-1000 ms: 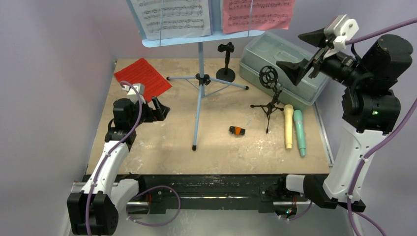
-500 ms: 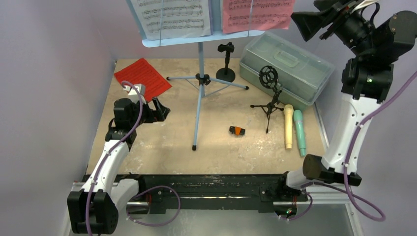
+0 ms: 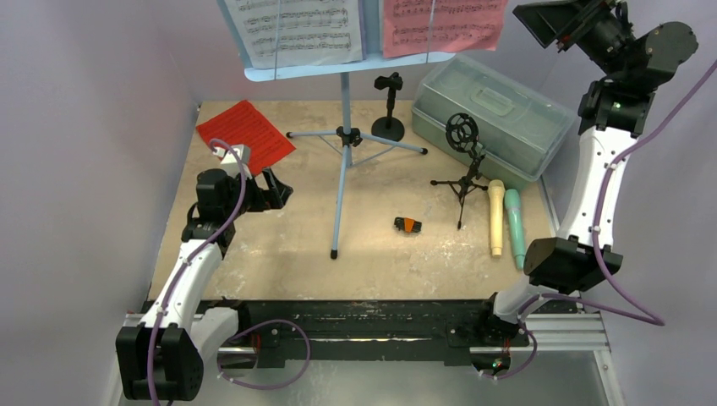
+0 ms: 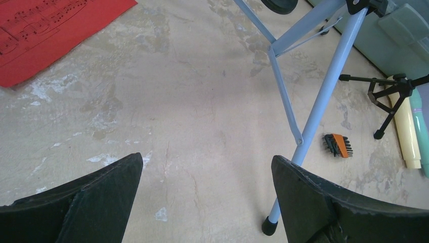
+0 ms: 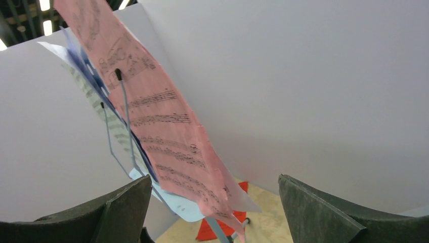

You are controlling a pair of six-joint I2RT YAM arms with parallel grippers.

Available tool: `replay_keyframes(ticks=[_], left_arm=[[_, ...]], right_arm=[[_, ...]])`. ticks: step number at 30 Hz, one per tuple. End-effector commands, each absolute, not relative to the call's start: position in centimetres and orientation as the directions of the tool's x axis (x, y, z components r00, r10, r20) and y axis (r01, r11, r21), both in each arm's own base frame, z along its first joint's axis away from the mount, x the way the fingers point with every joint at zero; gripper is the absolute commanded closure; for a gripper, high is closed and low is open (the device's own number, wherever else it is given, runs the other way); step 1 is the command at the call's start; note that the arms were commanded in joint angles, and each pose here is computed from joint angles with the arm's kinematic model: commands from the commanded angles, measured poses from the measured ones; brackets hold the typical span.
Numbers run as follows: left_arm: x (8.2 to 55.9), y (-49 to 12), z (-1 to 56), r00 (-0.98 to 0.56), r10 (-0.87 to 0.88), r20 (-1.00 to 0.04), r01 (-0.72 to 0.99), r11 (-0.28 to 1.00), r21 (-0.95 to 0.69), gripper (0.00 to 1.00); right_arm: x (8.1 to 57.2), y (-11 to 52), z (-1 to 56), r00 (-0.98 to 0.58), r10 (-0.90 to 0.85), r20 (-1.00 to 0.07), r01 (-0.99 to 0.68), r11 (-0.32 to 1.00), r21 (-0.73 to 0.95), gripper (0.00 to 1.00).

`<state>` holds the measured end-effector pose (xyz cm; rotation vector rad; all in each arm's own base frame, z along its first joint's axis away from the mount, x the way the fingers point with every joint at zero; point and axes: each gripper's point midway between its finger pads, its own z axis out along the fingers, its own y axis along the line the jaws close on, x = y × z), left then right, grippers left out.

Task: Pack up the instrument practice props
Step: Pick up the sheet music from the music stand.

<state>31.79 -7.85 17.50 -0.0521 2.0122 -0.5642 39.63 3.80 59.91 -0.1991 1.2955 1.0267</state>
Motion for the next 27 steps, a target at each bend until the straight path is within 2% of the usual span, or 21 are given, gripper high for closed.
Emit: replay_keyframes(ticks=[1, 10, 27], left_arm=[[32.3, -7.8, 18.4, -0.464, -0.247, -0.851, 0.224, 0.897, -0.382, 0.01], [32.3, -7.8, 18.3, -0.468, -0.246, -0.849, 0.221, 0.897, -0.382, 0.01], [32.3, -7.7, 18.1, -0.47, -0.246, -0.848, 0.217, 0.899, -0.381, 0.02]], right_arm=[[36.1, 5.7, 62.7, -0.013, 0.483, -0.876, -0.805, 0.514, 0.295, 0.01], [35.9, 8.3, 62.2, -0.054, 0.472, -0.88, -0.849, 0.442, 0.289, 0.02], [37.4, 8.3, 61.9, -0.023, 0.453, -0.891, -0.833, 0.484, 0.268, 0.01]])
